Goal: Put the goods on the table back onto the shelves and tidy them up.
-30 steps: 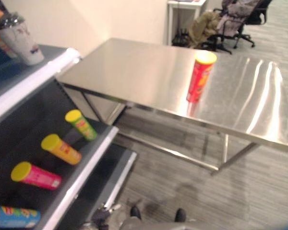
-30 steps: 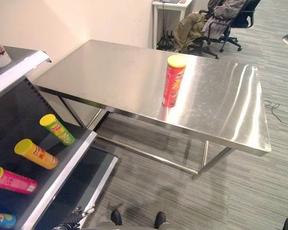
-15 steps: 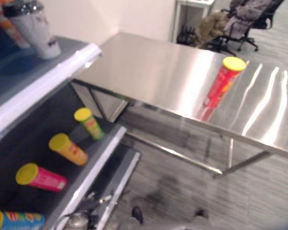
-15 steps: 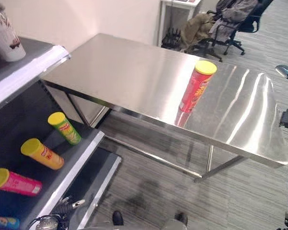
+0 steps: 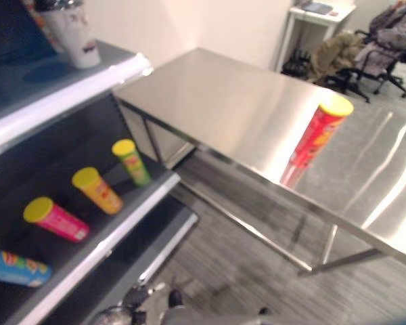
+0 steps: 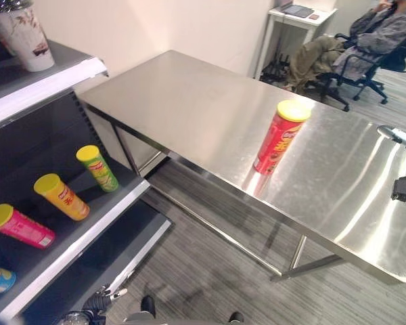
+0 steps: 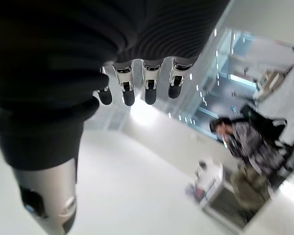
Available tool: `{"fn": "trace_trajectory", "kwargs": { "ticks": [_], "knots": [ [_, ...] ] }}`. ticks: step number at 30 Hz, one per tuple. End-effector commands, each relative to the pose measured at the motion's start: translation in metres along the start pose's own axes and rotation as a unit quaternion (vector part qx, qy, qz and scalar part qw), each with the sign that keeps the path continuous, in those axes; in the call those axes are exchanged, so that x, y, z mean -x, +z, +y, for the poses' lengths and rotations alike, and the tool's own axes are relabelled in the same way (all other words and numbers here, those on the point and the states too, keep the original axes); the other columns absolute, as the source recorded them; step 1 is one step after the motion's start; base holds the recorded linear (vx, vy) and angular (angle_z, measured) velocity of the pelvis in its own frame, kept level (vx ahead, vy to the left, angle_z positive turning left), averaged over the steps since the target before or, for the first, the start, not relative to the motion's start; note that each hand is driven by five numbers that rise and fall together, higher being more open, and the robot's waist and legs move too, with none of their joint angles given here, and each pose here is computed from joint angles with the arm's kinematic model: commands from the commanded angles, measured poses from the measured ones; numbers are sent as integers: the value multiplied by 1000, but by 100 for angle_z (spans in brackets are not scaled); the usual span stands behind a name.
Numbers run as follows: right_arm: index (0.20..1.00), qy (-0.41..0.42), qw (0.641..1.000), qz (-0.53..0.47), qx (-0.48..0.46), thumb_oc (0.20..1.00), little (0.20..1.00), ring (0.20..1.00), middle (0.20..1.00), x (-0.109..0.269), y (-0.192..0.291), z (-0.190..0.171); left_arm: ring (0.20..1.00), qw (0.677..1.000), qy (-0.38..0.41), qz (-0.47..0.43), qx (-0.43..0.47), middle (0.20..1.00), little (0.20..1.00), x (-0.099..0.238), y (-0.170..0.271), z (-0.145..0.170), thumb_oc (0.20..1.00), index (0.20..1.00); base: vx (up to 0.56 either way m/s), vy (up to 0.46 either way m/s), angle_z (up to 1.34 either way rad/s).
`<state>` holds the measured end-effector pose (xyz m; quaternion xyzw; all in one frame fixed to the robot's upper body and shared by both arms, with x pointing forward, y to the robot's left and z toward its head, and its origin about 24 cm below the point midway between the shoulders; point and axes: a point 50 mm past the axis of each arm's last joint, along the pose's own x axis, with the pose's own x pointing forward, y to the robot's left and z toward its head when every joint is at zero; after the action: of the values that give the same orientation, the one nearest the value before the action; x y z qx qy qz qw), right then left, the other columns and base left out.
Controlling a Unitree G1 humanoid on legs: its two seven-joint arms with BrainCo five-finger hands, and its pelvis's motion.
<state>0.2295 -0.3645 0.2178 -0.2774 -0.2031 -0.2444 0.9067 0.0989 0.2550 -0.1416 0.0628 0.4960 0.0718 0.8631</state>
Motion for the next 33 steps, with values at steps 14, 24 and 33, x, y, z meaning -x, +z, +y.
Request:
{"fn": "trace_trajectory", "kwargs": {
  "ticks": [14,24,33],
  "knots": [
    [1000,45,998,40,31,1000,1000,1000,1000,-35,-8,1,1000,999,20,6,-41,1000,1000,3,-2,24,1000,1000,19,8,12],
    [1000,67,997,30,9,1000,1000,1000,1000,-28,-4,5,1000,999,16,0,-31,1000,1000,2,1,22,1000,1000,12,0,9],
    [1000,132,990,-1,40,1000,1000,1000,1000,-35,13,16,1000,999,9,-1,-40,1000,1000,3,-2,21,1000,1000,0,0,0]
  ]
}}
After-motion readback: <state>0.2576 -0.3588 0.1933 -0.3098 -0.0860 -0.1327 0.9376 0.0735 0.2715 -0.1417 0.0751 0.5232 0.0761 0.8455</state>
